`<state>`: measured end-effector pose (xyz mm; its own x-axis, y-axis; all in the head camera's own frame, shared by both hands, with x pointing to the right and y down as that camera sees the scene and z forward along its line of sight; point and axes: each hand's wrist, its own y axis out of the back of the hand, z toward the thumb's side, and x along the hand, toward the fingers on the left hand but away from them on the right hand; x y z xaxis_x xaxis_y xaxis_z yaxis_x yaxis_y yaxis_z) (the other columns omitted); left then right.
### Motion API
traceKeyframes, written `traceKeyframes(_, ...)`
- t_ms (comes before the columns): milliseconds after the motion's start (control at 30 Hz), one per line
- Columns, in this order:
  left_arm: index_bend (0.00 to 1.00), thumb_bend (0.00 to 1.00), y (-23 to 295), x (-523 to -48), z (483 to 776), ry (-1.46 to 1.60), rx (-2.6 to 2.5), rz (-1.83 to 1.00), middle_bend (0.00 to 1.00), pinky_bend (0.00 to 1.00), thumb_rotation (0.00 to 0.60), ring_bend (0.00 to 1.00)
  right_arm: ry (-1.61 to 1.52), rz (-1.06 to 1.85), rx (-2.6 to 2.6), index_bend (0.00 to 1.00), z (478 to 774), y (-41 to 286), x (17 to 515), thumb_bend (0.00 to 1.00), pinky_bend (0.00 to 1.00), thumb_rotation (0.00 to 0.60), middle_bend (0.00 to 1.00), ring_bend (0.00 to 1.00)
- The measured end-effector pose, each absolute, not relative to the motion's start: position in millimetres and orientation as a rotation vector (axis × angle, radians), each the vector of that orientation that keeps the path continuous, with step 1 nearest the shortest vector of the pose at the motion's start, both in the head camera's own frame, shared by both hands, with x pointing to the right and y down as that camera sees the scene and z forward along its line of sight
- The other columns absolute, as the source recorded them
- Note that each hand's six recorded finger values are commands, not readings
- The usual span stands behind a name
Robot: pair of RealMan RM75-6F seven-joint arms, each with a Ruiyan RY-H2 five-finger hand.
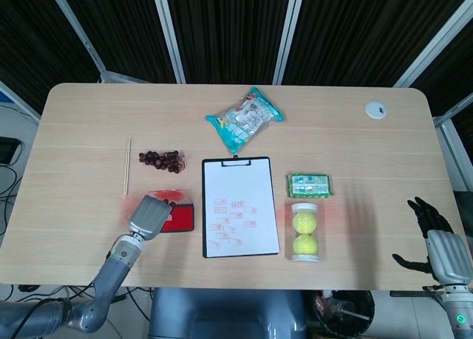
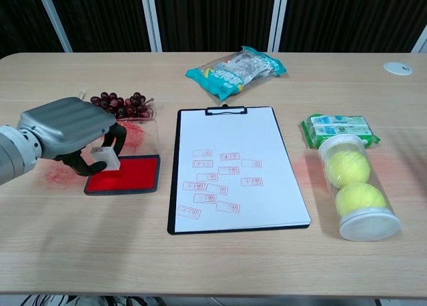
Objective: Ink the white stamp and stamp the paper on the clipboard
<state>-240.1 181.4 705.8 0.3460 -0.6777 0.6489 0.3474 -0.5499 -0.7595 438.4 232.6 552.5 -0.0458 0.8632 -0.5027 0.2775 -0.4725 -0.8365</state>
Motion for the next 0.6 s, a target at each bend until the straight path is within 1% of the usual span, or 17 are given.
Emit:
traceKeyframes(233,0.64,0.42,185.2,-241.2,710.3,0.278,-1.676,-1.383,0.69,1.00,0.600,0.94,-1.207,1.548,-1.739,0.00,552.5,232.5,438.6,0.15,0.13,0.600,0.00,0.00)
traceKeyframes(600,0.65,0.42,189.3,-240.3,715.9,0.264,-1.681,-1.386,0.70,1.00,0.600,0.94,-1.210,1.546,-1.739,0.00,552.2,232.4,438.7,0.15,0.13,0.600,0.00,0.00)
